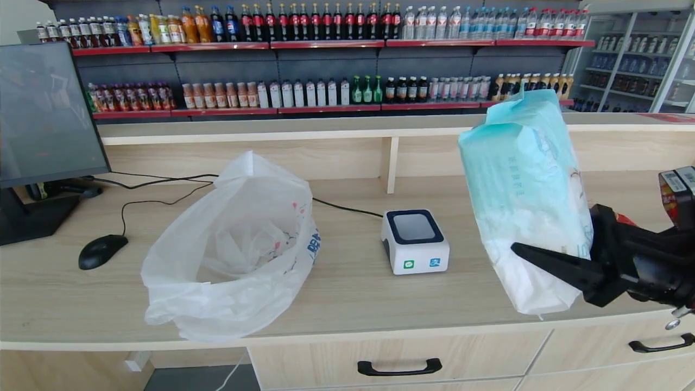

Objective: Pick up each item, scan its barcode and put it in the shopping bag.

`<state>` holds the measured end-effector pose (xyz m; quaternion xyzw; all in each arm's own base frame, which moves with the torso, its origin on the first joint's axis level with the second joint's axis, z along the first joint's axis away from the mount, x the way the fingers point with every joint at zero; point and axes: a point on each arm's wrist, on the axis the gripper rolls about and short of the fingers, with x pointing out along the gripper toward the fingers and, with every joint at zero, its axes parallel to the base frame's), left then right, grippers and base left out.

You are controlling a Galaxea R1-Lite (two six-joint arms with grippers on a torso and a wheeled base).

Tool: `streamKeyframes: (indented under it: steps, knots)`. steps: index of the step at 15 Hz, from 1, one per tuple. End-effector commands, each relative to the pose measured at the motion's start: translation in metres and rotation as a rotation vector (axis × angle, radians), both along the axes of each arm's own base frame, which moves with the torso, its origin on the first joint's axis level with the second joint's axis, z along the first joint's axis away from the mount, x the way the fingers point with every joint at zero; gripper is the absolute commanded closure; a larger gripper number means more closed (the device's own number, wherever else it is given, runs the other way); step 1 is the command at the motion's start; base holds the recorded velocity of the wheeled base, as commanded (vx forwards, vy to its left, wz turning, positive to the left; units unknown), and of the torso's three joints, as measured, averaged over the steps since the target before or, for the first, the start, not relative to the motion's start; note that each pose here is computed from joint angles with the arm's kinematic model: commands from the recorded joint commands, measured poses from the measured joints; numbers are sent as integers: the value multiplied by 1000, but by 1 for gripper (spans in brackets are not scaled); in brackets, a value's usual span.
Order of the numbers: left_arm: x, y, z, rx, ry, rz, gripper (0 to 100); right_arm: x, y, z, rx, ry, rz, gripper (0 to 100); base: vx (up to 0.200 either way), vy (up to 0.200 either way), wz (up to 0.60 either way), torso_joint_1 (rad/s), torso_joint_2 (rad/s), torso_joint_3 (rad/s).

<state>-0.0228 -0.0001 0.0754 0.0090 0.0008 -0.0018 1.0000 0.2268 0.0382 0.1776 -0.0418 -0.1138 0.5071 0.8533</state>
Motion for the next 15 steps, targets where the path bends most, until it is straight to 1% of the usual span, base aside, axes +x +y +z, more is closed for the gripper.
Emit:
streamKeyframes:
  steps: [1, 2, 3, 5, 7, 8, 9, 11, 13, 15]
  knots:
    - [0, 0, 0, 0, -2, -1, 0, 6, 7, 2, 29, -62, -209, 100, 0, 0, 0, 0, 0, 0]
    - [0, 0, 0, 0, 0, 1, 0, 0, 12, 3, 54, -57, -282, 100, 0, 0, 0, 0, 0, 0]
    - [0, 0, 0, 0, 0, 1, 0, -10, 20, 4, 95, -47, -400, 100, 0, 0, 0, 0, 0, 0]
    - [0, 0, 0, 0, 0, -1, 0, -22, 38, 7, 156, -42, -568, 100, 0, 0, 0, 0, 0, 0]
    - [0, 0, 0, 0, 0, 1, 0, -28, 45, 5, 178, -23, -696, 100, 0, 0, 0, 0, 0, 0]
    - [0, 0, 0, 0, 0, -1, 0, -29, 47, 5, 203, -8, -791, 100, 0, 0, 0, 0, 0, 0]
    - [0, 0, 0, 0, 0, 1, 0, -28, 47, 7, 218, -13, -828, 100, 0, 0, 0, 0, 0, 0]
    - [0, 0, 0, 0, 0, 1, 0, -33, 51, 18, 241, -57, -798, 100, 0, 0, 0, 0, 0, 0]
    - [0, 0, 0, 0, 0, -1, 0, -38, 53, 18, 252, -42, -783, 100, 0, 0, 0, 0, 0, 0]
    - [0, 0, 0, 0, 0, -1, 0, -44, 50, 22, 261, -63, -791, 100, 0, 0, 0, 0, 0, 0]
